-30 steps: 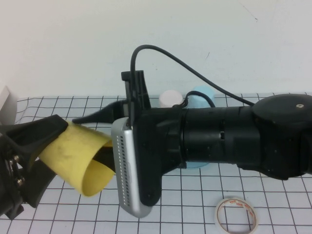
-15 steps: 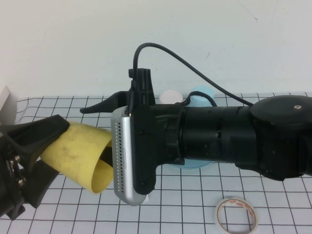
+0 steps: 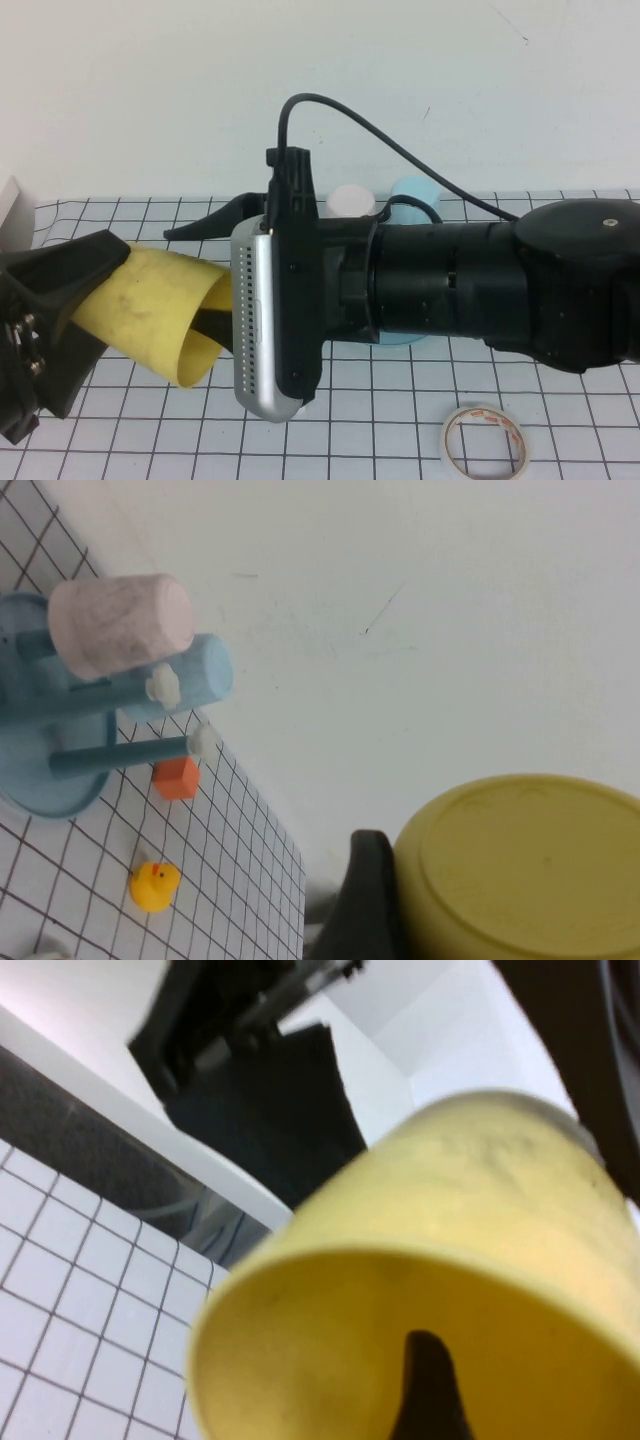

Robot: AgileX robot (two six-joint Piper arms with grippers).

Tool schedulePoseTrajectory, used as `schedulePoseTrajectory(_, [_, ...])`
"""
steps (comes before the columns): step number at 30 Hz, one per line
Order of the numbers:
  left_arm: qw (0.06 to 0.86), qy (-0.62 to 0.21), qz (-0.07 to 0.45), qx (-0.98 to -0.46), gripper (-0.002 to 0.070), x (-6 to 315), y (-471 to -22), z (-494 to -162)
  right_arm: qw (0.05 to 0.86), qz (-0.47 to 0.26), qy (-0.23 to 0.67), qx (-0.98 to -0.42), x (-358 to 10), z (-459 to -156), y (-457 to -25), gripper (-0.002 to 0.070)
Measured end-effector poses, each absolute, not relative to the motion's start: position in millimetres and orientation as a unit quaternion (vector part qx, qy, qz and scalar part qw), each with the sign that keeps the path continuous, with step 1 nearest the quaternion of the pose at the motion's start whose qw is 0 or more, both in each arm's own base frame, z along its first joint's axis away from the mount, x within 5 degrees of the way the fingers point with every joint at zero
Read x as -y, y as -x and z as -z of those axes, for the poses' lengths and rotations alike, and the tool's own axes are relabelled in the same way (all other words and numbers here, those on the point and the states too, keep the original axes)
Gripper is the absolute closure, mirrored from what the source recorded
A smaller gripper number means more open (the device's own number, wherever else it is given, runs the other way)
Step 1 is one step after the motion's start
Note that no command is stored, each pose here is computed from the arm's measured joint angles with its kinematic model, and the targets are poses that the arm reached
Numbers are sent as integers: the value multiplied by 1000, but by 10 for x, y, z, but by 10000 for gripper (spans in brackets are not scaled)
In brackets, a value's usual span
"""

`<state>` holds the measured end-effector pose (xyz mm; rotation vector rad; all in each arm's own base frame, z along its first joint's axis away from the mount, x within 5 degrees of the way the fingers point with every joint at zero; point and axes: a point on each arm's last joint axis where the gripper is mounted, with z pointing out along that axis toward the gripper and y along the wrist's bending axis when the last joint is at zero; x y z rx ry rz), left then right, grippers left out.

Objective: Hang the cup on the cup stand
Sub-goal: Adjust the cup with two arms

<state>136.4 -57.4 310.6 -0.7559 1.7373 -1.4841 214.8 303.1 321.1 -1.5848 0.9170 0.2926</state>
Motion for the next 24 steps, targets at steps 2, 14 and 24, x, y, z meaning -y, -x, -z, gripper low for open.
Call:
schedulePoseTrajectory(2, [363,295,572,-673,118,566,-1369,-3104,600,-131,684,-393,-3035,-3213,-2138,241])
schedulePoseTrajectory(14, [451,241,539,-670,119,519,-1410,-3387,617,-134,659,-409,-2934,-3408,-2085,239])
schedulePoseTrajectory(24, [527,209,480,-670,119,444,-1444,-3515,588,-92,647,-477,-2686,-3185,-2037,239])
